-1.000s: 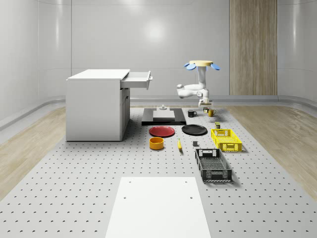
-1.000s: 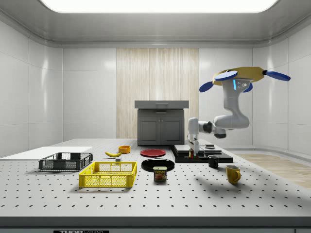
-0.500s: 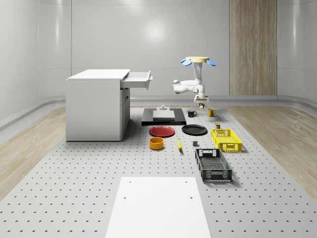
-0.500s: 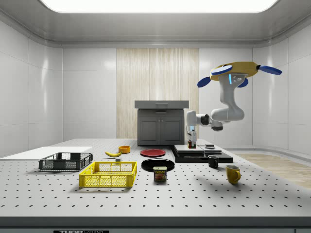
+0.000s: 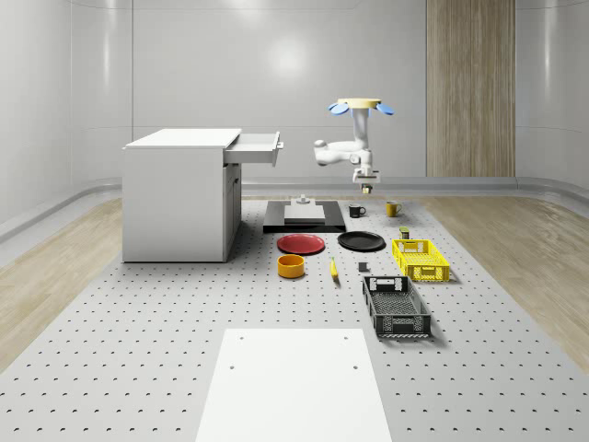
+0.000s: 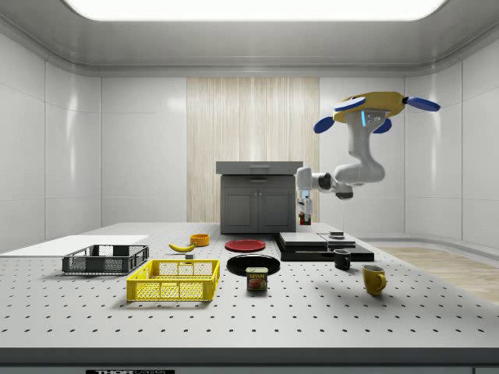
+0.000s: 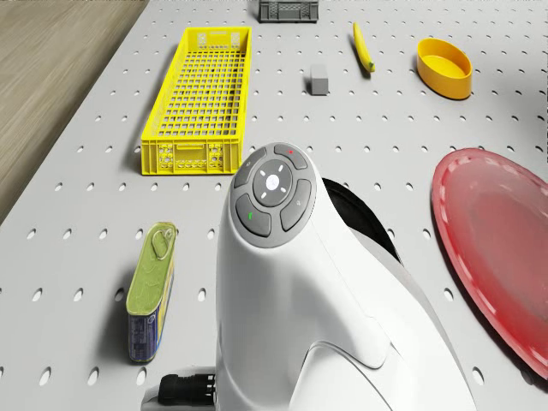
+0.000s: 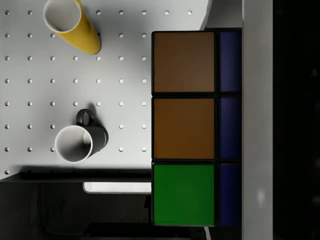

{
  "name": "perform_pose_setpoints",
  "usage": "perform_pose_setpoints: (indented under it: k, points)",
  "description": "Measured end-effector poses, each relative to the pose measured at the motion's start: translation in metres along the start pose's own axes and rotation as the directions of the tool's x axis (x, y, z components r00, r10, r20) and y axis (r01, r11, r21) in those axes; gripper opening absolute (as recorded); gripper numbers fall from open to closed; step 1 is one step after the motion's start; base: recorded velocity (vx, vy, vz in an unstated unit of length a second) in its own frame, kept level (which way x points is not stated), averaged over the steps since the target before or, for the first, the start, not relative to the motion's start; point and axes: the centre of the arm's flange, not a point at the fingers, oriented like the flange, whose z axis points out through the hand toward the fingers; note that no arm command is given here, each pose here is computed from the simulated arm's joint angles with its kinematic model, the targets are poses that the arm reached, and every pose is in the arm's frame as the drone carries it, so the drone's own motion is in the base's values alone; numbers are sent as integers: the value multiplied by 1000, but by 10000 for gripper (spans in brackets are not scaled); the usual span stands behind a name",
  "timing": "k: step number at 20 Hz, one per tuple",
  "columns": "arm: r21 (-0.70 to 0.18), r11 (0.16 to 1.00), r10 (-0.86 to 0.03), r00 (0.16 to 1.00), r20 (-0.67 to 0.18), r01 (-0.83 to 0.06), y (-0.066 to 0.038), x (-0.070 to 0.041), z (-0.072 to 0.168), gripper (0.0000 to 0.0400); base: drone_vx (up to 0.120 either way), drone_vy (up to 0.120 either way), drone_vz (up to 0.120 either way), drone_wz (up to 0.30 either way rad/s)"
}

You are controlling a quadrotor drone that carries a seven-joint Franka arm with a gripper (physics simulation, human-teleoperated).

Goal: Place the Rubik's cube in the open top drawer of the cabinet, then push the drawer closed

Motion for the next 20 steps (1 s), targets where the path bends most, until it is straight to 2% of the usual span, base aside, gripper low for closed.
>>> perform_pose_setpoints:
  k: [20]
  points:
    - [0, 1000, 0, 1000, 0, 0, 0, 0, 0, 325, 0, -120, 120, 0]
